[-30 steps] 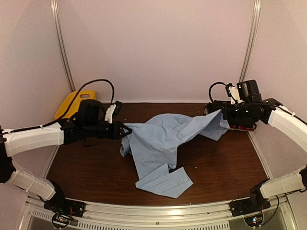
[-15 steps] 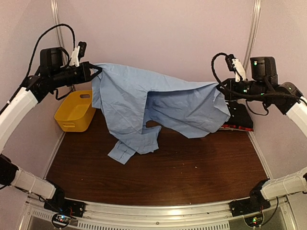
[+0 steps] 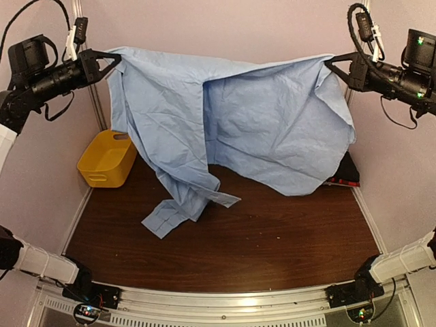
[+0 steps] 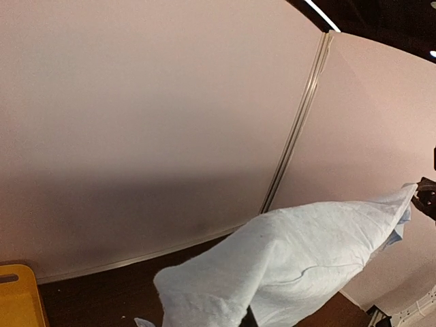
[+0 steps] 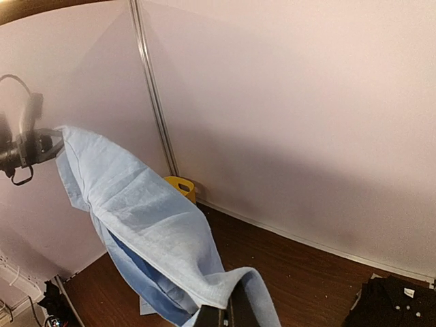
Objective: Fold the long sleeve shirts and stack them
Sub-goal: Flatten out the crumpled shirt at the center of the board.
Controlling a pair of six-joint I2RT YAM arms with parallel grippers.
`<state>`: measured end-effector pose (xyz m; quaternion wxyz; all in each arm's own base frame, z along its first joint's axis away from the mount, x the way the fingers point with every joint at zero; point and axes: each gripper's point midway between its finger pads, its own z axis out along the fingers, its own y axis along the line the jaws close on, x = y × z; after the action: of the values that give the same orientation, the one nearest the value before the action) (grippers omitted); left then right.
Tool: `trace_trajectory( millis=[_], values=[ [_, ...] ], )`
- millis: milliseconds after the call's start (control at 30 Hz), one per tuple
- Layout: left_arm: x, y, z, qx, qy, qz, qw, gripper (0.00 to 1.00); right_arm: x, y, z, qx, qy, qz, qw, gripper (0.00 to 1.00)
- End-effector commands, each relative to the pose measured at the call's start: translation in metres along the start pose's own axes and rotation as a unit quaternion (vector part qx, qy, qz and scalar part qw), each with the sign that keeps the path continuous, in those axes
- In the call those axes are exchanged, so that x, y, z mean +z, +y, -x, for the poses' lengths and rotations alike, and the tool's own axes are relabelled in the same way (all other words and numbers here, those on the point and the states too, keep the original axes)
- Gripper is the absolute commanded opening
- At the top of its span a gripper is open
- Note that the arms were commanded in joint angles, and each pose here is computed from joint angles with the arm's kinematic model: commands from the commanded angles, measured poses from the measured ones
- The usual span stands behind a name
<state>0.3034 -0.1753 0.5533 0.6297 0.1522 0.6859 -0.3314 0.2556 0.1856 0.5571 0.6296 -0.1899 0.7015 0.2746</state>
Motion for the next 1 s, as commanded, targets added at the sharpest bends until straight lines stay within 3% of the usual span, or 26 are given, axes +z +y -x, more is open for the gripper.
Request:
trace_trajectory(
  millis=[0,333,633,833,967],
  values=[
    [-0.058,-0.039,0.050,0.026,-0.071,-0.032,0.997,0.00,-0.008,0.020,0.005,0.018,0.013,0.050,0.999,0.00],
    [-0.153,-0.102,0.066,0.029,-0.120,-0.119,0.985,0.00,-0.073,0.076,0.031,0.045,-0.032,0.200,0.978,0.00],
    [-0.202,-0.141,0.077,0.025,-0.146,-0.188,0.971,0.00,-0.112,0.092,0.037,0.063,-0.053,0.244,0.966,0.00],
    [-0.177,-0.124,0.076,0.019,-0.136,-0.161,0.977,0.00,-0.101,0.078,0.036,0.066,-0.054,0.200,0.976,0.00],
    [-0.141,-0.090,0.080,0.025,-0.128,-0.086,0.988,0.00,-0.080,0.041,0.033,0.069,-0.051,0.093,0.992,0.00]
  ],
)
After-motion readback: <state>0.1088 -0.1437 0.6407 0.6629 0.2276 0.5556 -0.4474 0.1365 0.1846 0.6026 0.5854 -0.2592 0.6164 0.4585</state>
